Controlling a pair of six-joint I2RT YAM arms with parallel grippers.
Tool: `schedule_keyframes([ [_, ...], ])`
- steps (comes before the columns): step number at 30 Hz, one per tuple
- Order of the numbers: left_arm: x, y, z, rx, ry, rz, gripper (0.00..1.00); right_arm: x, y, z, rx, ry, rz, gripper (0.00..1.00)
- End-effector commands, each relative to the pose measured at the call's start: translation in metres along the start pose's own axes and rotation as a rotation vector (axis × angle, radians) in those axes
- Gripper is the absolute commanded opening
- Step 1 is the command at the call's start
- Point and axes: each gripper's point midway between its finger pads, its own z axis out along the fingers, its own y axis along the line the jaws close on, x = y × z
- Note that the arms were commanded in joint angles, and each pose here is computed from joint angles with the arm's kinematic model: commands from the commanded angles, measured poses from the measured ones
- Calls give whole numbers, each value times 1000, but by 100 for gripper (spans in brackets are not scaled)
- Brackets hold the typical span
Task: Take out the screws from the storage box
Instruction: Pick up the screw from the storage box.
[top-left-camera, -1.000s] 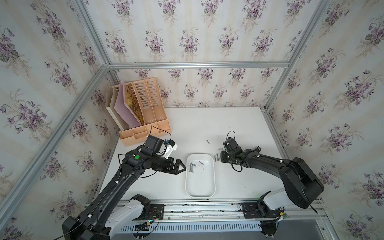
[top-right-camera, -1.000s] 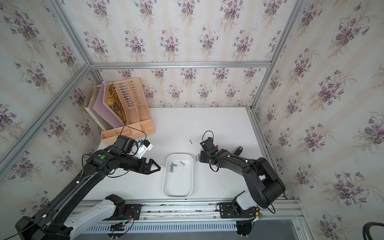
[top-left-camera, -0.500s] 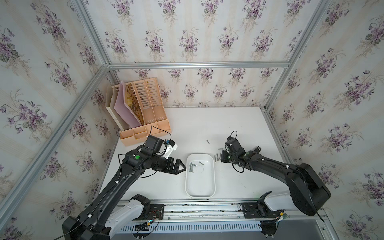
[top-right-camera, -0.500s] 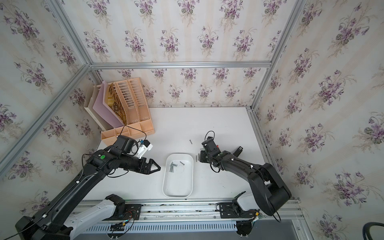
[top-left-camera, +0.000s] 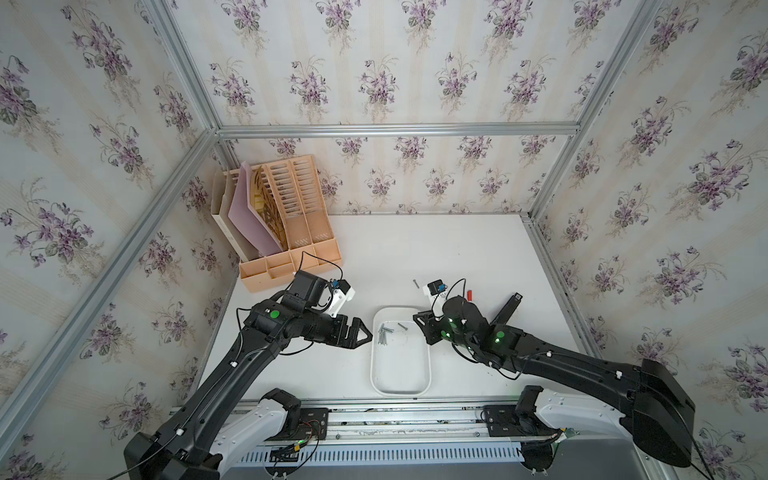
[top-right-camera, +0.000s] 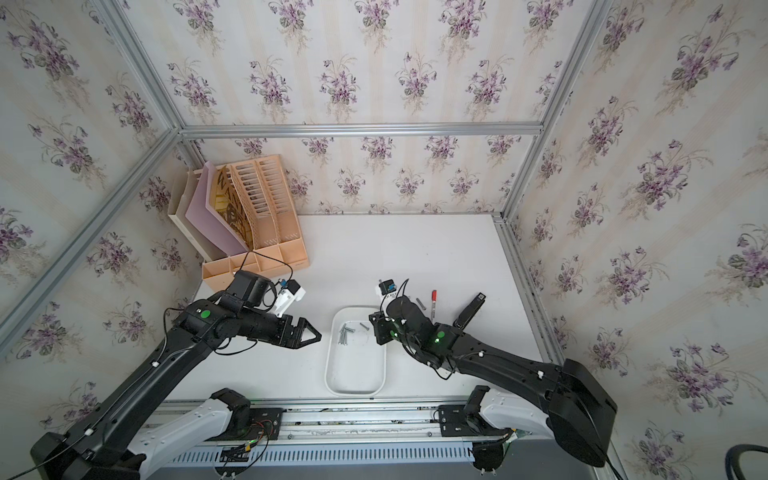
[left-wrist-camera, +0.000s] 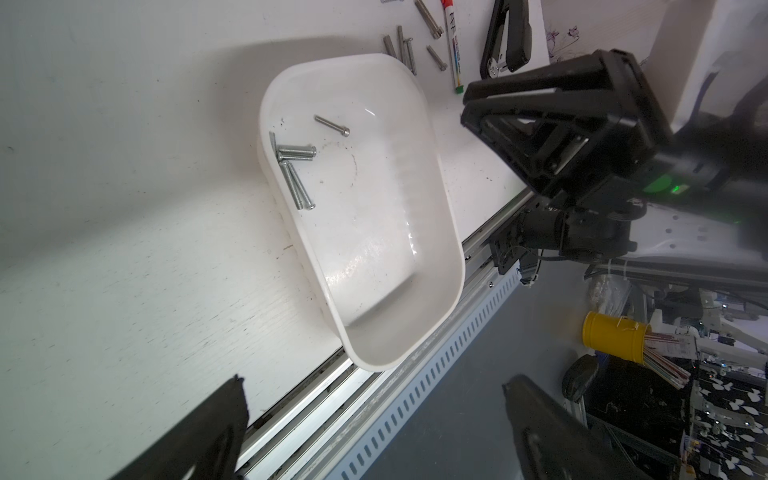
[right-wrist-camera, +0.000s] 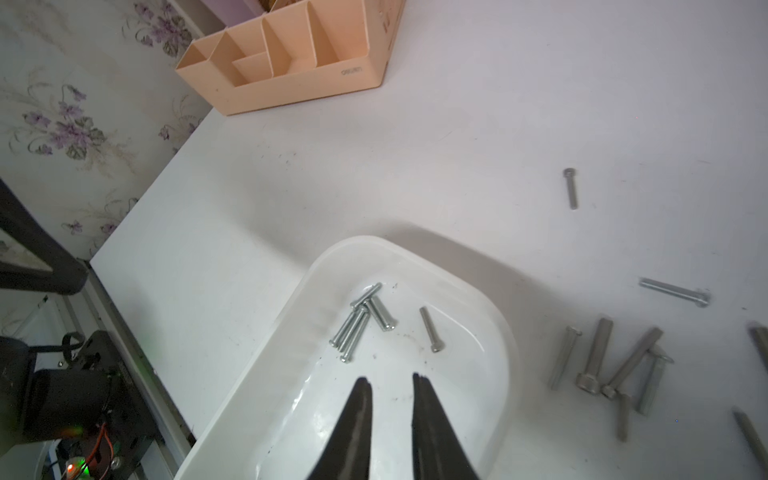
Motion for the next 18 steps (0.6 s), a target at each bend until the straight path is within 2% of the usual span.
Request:
schedule_keyframes([
  [1,0,0,-1,-2,-2,1,99,5,8,13,53,25,-98,20],
  [3,-1,0,0,0,-2,1,100,14,14,24,46,75,-122,19],
  [7,0,-1,-1,2,-3,5,99,30,10,45,84,161,-126,24],
  [18,1,-2,-1,4,-3,8,100,54,-18,75,265,286,-139,25],
])
